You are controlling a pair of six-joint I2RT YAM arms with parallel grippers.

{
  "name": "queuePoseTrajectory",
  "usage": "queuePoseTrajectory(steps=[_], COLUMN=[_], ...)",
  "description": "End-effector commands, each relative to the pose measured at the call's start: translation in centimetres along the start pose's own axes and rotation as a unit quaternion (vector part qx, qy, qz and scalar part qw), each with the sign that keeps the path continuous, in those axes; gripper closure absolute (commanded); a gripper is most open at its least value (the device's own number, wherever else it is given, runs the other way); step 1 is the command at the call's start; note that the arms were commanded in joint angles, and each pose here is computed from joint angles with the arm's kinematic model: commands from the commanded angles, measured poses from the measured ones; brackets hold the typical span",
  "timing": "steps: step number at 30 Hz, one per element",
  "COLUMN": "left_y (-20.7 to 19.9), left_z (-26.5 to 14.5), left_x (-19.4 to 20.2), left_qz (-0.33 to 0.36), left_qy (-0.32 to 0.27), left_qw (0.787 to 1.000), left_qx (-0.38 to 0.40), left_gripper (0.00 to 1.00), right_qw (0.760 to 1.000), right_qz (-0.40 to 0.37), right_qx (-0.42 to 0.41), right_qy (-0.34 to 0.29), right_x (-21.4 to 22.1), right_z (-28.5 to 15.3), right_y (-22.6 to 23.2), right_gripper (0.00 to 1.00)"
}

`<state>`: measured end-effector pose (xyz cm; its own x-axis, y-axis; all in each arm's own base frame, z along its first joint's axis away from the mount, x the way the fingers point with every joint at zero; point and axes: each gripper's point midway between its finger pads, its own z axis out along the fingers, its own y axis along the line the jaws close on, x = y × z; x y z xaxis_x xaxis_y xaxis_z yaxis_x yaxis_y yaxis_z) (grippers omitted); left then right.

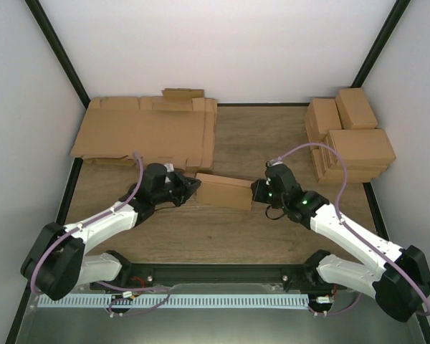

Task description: Fold the paper box

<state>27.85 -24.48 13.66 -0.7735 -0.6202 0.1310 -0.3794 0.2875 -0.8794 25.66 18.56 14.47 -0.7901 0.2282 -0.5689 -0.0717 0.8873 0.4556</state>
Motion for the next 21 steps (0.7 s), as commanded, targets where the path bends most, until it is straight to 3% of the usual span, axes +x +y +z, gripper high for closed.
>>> queuePoseTrajectory(steps=[1, 4, 8, 12, 18, 21], left_y=[7.4, 7.0, 6.9, 7.1, 7.1, 7.2], left_z=[-0.4, -0.8, -1.2, -1.4, -1.5, -1.6], left_x=[-0.5, -0.6, -0.6, -0.3, 0.1, 0.1], left_qz=[-0.028, -0.021, -0.016, -0.013, -0.007, -0.006], left_qy=[-0.022, -0.028, -0.033, -0.031, -0.026, -0.028], left_qw=[0.991, 0.991, 0.991, 0.990, 0.990, 0.990], left_qx=[-0.126, -0.128, -0.130, -0.134, -0.137, -0.138], left_gripper=[0.93, 0.93, 0.93, 0.94, 0.95, 0.96], right_qw=[0.990, 0.992, 0.994, 0.995, 0.996, 0.997], right_qz=[0.008, 0.001, -0.015, -0.025, -0.053, -0.073], right_qx=[0.062, 0.067, 0.082, 0.082, 0.067, 0.036], right_qy=[0.130, 0.107, 0.077, 0.058, 0.014, 0.011], right_x=[7.2, 5.5, 3.1, 1.0, -3.1, -4.5], right_z=[0.7, -0.3, -1.6, -2.7, -4.6, -4.9], right_y=[-4.1, -3.6, -3.1, -1.9, 0.7, 2.8], right_gripper=[0.83, 0.79, 0.59, 0.53, 0.53, 0.66])
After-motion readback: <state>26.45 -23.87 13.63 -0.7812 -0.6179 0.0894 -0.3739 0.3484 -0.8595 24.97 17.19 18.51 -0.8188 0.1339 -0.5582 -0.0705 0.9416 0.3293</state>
